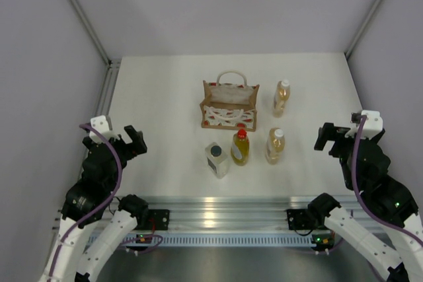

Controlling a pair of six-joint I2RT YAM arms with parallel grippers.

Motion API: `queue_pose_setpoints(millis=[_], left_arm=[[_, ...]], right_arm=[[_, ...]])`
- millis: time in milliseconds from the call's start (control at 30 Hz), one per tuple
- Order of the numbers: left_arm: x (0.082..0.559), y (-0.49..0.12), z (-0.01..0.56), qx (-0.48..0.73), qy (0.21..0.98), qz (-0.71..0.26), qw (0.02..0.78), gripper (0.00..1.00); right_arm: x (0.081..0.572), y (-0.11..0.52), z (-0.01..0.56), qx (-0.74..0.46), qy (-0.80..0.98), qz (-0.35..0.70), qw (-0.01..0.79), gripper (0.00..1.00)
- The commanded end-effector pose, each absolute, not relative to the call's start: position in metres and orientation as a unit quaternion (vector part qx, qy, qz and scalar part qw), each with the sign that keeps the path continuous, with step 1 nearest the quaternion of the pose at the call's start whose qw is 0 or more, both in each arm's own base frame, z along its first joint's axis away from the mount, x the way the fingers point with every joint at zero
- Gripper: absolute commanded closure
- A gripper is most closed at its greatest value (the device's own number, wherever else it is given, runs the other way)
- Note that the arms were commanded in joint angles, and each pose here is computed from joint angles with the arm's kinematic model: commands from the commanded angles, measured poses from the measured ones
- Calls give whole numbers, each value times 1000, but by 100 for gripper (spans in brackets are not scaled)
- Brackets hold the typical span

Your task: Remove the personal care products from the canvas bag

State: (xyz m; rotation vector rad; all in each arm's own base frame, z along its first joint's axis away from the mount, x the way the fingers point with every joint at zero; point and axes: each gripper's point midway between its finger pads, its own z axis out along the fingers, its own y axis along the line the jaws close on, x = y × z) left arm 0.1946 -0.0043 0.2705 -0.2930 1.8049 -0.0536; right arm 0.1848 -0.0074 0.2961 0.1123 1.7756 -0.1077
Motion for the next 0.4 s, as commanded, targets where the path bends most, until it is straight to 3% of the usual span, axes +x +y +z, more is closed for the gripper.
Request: queue_pose_setpoints(millis=[0, 367], left_arm=[[197, -3, 280, -138, 766, -30, 628, 1], [196, -1, 281, -143, 763, -28, 630, 1]], right_arm=[[180, -8, 300, 50, 773, -39, 632, 1], [182, -7, 299, 46, 775, -39, 629, 0]])
